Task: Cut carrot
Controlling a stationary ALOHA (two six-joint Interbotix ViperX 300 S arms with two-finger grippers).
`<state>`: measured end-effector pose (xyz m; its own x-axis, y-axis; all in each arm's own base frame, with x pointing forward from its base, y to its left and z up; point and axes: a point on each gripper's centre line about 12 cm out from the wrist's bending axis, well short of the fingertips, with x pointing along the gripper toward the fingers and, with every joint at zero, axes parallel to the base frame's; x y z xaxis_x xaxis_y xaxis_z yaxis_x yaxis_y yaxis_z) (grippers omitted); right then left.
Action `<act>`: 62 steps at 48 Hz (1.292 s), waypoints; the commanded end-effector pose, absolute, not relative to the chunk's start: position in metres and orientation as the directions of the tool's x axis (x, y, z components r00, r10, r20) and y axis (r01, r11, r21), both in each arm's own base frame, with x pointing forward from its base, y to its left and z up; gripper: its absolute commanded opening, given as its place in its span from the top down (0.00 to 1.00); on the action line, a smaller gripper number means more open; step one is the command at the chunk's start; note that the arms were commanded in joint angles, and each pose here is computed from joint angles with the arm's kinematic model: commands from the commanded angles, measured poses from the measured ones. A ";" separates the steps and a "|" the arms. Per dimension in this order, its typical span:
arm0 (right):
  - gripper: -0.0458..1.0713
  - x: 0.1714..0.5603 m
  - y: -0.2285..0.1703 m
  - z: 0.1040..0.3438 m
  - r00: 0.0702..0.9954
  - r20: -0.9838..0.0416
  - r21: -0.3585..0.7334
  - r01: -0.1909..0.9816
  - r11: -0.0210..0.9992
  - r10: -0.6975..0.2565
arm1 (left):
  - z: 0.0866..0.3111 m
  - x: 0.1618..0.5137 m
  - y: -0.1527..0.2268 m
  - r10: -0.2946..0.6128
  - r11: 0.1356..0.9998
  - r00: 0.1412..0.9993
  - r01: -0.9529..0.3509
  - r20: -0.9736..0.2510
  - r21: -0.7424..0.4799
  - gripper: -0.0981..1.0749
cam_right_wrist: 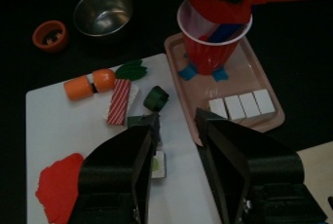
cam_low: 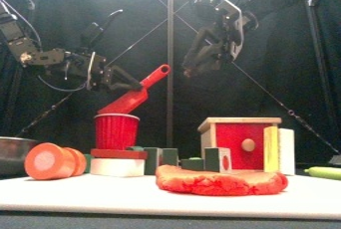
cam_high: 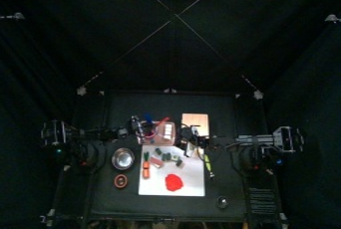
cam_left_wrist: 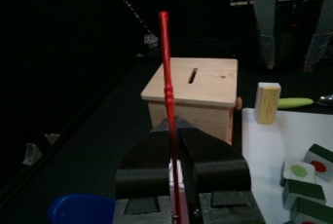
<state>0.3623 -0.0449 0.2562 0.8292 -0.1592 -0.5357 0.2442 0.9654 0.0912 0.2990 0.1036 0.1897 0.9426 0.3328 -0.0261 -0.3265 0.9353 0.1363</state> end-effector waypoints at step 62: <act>0.30 0.364 -0.042 0.267 0.848 -0.507 0.090 0.228 0.969 -0.152 | 0.217 0.292 0.105 0.348 0.927 0.935 -0.353 0.061 0.128 0.42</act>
<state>0.3620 -0.0426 0.2550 0.8286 -0.1539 -0.5383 0.2378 0.9672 0.0895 0.2944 0.1059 0.1999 0.9366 0.3503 0.0060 -0.3481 0.9285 0.1290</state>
